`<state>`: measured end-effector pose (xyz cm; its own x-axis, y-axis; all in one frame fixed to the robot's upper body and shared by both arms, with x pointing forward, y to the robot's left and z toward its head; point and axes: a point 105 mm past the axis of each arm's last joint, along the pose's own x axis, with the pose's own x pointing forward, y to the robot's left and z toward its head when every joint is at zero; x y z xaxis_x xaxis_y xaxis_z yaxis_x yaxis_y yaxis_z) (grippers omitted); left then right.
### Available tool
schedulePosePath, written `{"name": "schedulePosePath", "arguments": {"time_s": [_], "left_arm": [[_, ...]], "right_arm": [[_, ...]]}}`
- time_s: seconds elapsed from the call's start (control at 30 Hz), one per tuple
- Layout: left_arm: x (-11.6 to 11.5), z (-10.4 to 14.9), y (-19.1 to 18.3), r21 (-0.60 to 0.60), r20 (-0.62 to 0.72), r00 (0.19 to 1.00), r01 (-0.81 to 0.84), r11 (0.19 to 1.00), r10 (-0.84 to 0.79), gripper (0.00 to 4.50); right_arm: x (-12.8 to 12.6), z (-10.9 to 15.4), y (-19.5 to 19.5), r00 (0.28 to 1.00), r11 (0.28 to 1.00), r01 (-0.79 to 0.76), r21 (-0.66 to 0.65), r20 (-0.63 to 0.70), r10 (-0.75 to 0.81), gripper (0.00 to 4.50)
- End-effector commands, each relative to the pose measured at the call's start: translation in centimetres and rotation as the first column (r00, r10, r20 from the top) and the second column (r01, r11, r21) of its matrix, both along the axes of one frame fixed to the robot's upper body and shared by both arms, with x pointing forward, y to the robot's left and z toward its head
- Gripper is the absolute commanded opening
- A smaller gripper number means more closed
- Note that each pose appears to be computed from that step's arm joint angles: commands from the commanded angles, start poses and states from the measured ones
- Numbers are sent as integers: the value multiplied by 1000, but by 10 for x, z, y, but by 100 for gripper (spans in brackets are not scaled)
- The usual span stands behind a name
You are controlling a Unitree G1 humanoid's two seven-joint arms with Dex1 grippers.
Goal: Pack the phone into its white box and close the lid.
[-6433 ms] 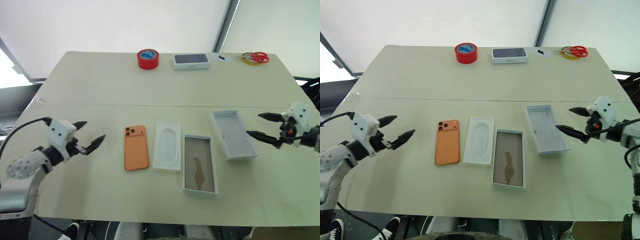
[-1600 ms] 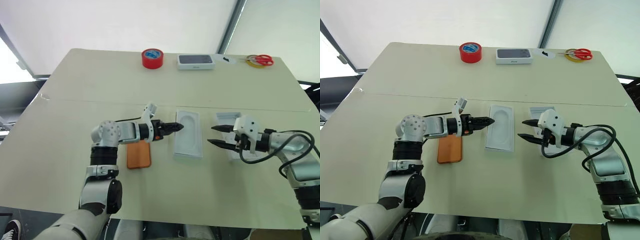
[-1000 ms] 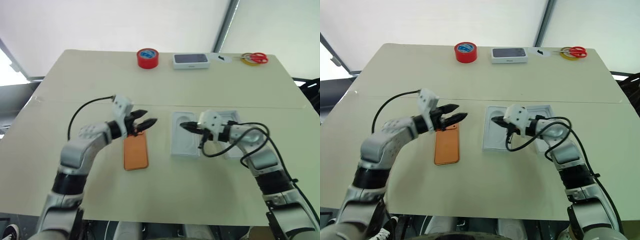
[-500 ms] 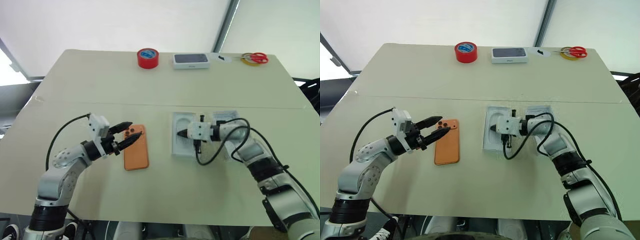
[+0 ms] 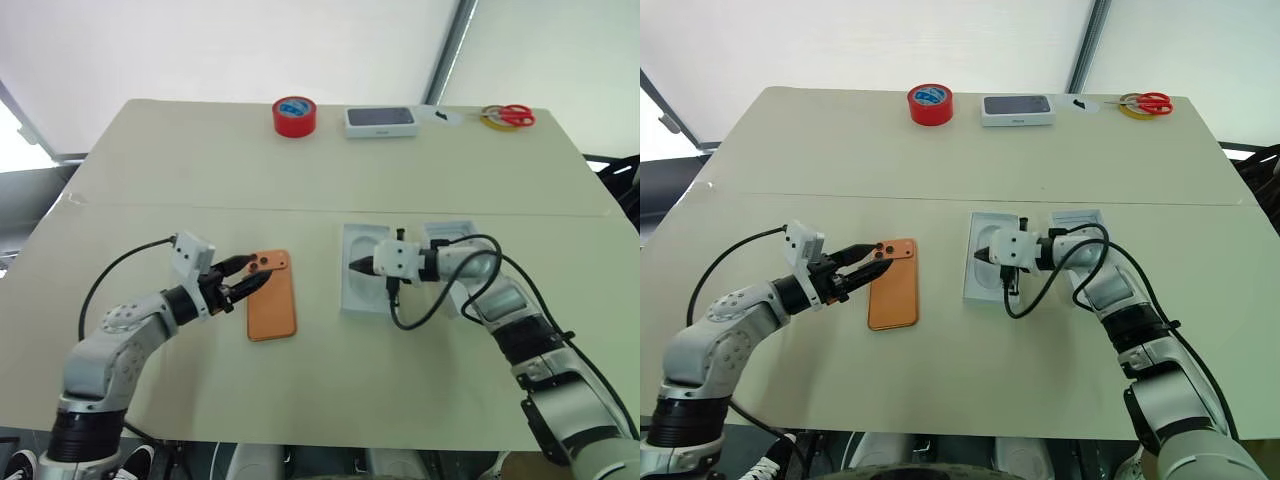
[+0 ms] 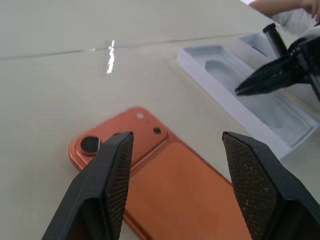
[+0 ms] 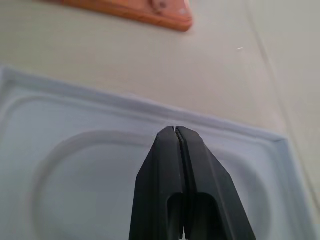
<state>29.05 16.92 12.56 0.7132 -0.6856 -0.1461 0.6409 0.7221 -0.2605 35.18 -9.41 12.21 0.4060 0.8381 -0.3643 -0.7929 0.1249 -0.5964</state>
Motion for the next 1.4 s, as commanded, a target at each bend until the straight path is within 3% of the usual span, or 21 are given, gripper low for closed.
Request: {"name": "schedulePosePath", "arguments": {"time_s": [0.03,0.27,0.6,0.8,0.9,1.07,1.2,1.4], "left_arm": [[-8,20,22,-150,-94,994,-76,986,62,298],[-36,-13,31,-181,-334,934,-192,965,123,298],[-41,-36,7,-100,-463,881,-165,981,100,298],[-34,-44,-4,-111,-495,864,-169,979,93,298],[-32,-49,-10,-105,-505,858,-167,980,91,298],[-30,-51,-31,-240,-569,822,-135,962,-27,298],[-27,-59,-47,-226,-613,787,-98,969,-63,298],[-18,-44,-64,-252,-587,801,-50,966,-112,298]], "right_arm": [[1,39,26,998,988,-27,155,69,17,4],[-23,31,81,984,974,-154,169,-63,166,4],[-27,0,97,971,937,-236,-257,-25,238,4],[-23,-18,88,972,902,-229,-367,-36,233,4],[-22,-26,83,973,892,-222,-395,-35,226,4],[-25,-25,91,975,912,-220,-347,-40,220,4],[-22,-26,87,979,913,-201,-355,-28,204,4],[-18,-26,81,984,918,-175,-357,-25,179,4]]}}
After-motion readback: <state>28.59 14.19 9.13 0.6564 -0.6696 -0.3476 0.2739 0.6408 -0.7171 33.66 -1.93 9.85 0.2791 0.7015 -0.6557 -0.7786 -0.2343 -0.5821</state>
